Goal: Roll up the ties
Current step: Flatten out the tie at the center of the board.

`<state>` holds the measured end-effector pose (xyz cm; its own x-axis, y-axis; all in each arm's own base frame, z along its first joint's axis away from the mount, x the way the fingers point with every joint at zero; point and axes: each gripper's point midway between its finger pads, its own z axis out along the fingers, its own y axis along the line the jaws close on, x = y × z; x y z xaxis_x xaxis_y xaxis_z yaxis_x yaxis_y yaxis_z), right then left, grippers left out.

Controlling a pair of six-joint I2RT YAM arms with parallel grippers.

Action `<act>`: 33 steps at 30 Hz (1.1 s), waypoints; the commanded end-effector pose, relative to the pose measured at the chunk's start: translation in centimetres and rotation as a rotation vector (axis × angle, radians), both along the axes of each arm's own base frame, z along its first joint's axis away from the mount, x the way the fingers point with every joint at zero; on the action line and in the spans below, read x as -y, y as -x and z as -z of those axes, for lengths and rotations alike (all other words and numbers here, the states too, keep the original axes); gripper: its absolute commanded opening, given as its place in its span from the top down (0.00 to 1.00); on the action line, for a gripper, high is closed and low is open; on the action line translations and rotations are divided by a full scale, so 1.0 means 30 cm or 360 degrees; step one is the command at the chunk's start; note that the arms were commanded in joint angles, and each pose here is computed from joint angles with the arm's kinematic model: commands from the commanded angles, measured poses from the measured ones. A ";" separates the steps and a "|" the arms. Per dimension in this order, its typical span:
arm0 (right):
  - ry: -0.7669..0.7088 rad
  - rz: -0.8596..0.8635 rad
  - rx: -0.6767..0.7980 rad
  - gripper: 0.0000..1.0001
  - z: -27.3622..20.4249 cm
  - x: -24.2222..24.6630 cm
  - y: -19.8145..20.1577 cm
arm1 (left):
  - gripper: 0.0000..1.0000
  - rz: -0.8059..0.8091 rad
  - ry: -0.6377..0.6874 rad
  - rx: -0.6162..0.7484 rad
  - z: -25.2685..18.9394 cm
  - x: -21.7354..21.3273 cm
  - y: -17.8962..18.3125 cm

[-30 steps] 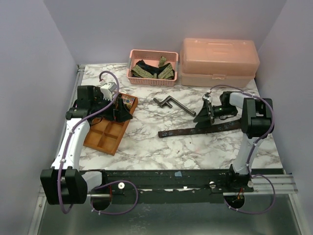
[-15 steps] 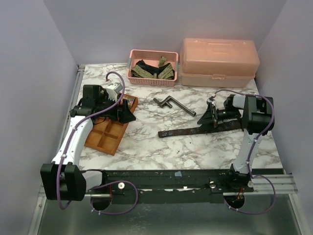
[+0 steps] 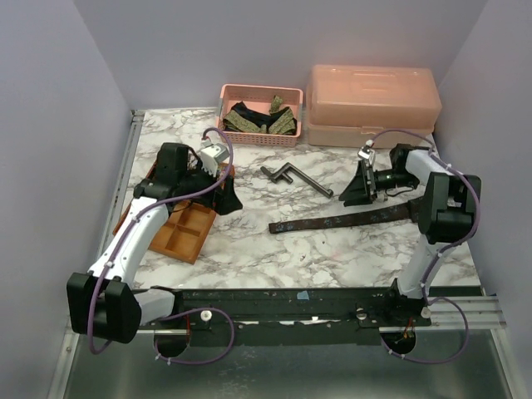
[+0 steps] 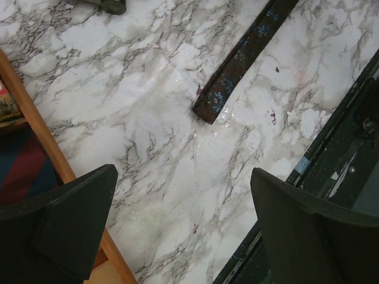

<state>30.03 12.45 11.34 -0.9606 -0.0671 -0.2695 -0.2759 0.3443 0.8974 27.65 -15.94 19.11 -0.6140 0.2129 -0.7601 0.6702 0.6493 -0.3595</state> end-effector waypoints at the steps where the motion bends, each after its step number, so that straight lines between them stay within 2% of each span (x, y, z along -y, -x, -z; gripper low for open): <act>1: 0.0141 -0.0022 0.0056 0.00 -0.055 0.027 0.046 | 0.01 0.0075 -0.0019 0.0165 -0.025 0.037 0.010; 5: 0.0088 0.0032 -0.0031 0.00 -0.047 0.031 0.094 | 0.02 0.0069 0.0055 0.0242 -0.055 0.052 0.014; 9: 0.0020 0.0132 -0.0107 0.00 -0.020 0.047 0.086 | 0.02 0.0075 0.0098 0.0203 -0.067 0.062 0.032; 16: -0.0042 0.0249 -0.0174 0.00 0.037 0.046 0.042 | 0.02 0.0082 0.0051 0.0209 -0.060 0.048 0.044; 23: -0.0104 0.0235 -0.0224 0.00 0.100 0.033 0.075 | 0.01 0.0087 0.0007 0.0219 -0.059 0.041 0.026; 33: -0.0078 0.0285 -0.0213 0.01 0.208 0.033 0.071 | 0.02 0.0095 -0.0002 0.0177 -0.054 0.048 0.002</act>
<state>26.85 11.45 6.11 -0.9890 0.0943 -0.1140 -0.0744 0.3498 0.9339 27.00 -17.38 20.14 -0.5272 0.2347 -0.8167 0.7357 0.6070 -0.3005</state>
